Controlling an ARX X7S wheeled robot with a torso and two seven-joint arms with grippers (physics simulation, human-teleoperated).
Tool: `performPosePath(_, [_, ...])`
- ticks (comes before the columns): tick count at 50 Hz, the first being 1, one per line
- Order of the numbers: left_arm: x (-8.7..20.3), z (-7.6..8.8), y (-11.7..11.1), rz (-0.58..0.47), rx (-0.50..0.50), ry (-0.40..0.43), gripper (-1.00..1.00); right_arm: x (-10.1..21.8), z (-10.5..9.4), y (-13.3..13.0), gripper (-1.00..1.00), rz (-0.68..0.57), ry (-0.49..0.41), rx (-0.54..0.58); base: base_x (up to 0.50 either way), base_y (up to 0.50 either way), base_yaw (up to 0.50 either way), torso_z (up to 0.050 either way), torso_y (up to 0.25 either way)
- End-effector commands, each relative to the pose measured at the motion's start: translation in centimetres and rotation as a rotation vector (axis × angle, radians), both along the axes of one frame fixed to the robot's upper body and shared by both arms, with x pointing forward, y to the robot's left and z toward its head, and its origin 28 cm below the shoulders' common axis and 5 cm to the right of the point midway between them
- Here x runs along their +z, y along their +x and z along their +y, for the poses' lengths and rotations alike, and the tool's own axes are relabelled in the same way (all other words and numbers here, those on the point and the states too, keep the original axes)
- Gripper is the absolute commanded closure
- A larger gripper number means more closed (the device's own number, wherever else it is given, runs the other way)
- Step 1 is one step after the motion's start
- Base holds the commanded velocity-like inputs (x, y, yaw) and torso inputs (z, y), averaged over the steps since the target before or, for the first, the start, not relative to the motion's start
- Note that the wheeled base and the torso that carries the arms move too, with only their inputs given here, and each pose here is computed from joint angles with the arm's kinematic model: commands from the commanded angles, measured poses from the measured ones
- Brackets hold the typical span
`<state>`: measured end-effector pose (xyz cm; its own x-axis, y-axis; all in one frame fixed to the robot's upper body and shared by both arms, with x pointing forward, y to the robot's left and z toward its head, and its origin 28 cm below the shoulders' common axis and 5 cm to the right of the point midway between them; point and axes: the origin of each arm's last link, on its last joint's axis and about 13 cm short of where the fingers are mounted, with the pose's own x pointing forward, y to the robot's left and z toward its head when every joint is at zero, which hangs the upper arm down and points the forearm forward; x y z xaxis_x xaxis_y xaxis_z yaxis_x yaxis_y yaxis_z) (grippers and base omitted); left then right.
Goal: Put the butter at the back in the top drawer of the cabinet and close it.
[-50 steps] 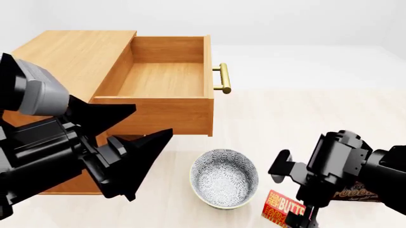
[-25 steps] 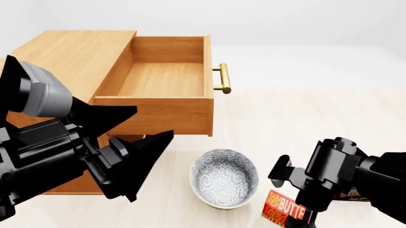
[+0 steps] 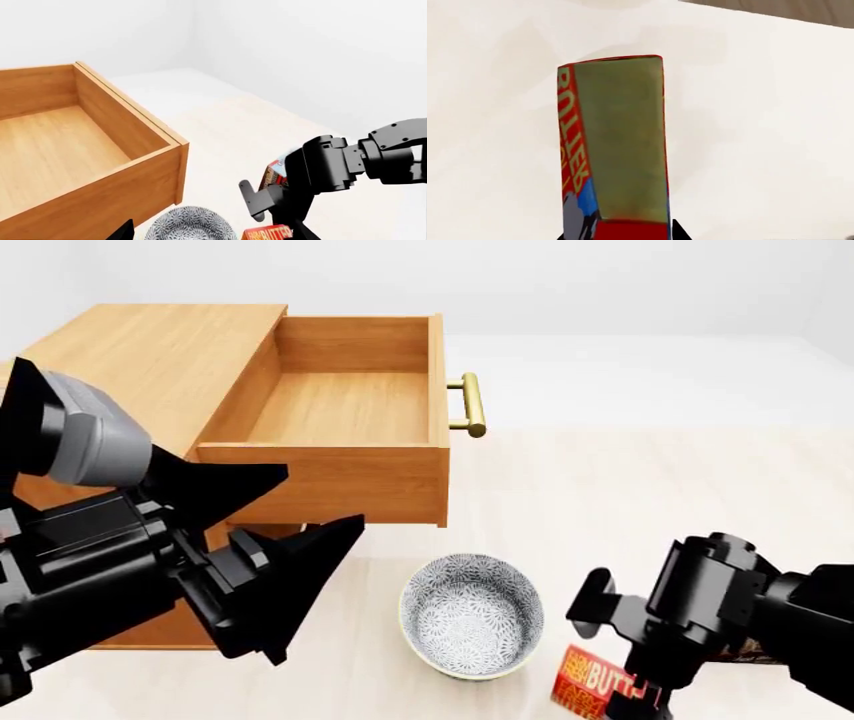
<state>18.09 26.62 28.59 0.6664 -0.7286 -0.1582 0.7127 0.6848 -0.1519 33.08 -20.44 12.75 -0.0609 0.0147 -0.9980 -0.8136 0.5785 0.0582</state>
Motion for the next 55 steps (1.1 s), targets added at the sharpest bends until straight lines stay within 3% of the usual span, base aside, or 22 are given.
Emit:
performPosePath(1, [0.0,0.1,0.0,0.003,0.0,-0.002,-1.0,0.6,0.0,-0.6,1.0,0.009,0.006,0.019,0.0,0.0,0.0,0.0,0.0])
performPosePath(30, [0.1,0.2,-0.5,-0.009,-0.011,0.008,-1.0,7.4,-0.1,-5.4,1.0,-0.073,-0.033,0.074,0.0,0.0,0.0,0.0,0.001])
performPosePath(40, [0.5,0.4,-0.8,-0.019,-0.127,0.022,-1.0,10.1,0.2,-6.4,1.0,-0.119,-0.046,0.089,0.0,0.0,0.0,0.0,0.0])
performPosePath(44, [0.8,0.5,-0.8,-0.006,-0.203,0.066,-1.0,11.2,0.4,-6.9,1.0,-0.138,-0.048,0.096,0.0,0.0,0.0,0.0,0.0])
performPosePath(55, [2.3,0.5,1.0,0.022,-0.291,0.122,-1.0,13.4,1.0,-8.1,1.0,-0.173,-0.065,0.12,0.0,0.0,0.0,0.001,0.001])
